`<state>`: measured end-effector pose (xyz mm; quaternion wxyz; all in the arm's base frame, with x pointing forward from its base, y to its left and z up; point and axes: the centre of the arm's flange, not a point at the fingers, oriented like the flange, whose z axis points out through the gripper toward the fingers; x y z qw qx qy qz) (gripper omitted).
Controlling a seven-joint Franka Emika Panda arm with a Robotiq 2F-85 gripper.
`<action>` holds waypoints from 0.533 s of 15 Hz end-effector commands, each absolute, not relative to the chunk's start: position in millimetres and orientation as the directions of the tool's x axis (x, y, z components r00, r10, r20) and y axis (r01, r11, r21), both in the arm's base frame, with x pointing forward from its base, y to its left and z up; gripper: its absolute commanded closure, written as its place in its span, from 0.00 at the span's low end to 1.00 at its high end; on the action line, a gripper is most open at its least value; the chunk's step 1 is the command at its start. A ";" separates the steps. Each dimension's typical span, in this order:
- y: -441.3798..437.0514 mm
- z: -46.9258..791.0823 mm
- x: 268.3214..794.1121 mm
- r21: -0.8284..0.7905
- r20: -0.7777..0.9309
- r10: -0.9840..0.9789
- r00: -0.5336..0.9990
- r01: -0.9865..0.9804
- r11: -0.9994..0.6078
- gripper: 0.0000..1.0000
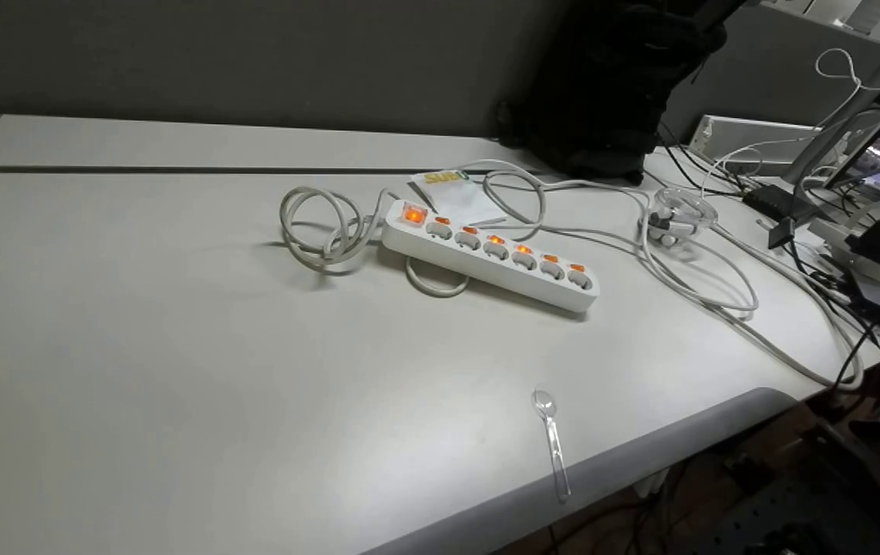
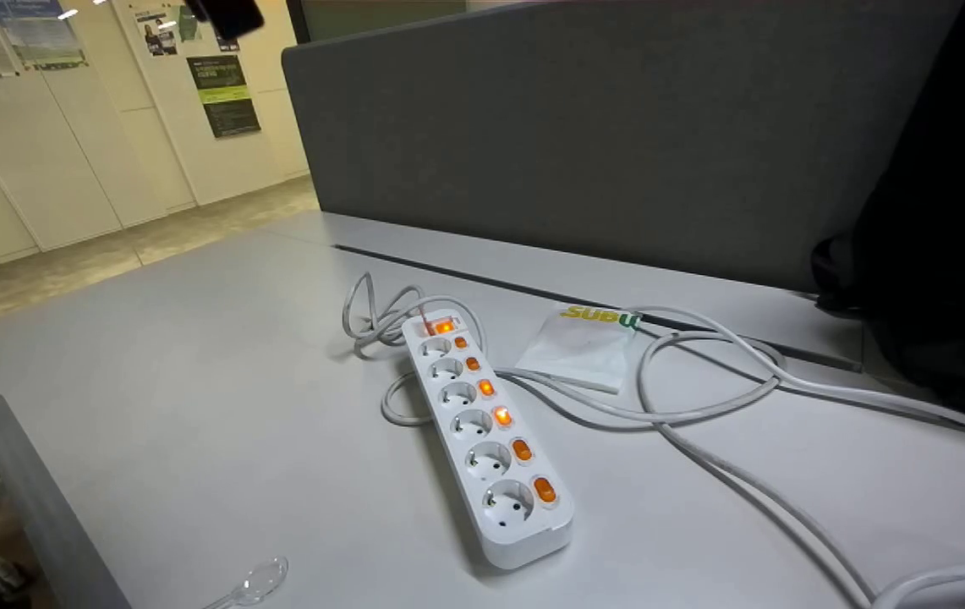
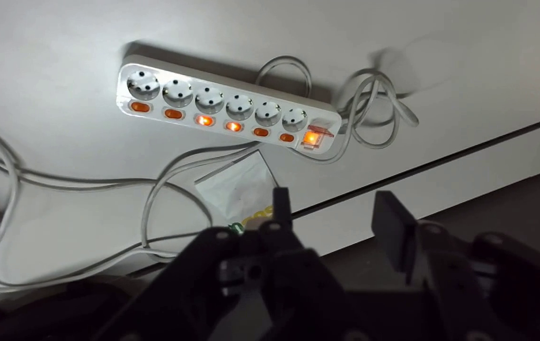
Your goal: Turn on the first switch from the right
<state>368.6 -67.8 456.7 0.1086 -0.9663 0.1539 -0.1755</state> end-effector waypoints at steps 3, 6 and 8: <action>-108.8 413.9 395.6 -0.304 0.192 -0.512 0.837 -0.445 -0.842 0.95; -121.3 391.5 400.5 -0.261 0.095 -0.603 0.792 -0.565 -0.783 1.00; -127.1 381.0 403.8 -0.221 0.046 -0.661 0.749 -0.637 -0.738 1.00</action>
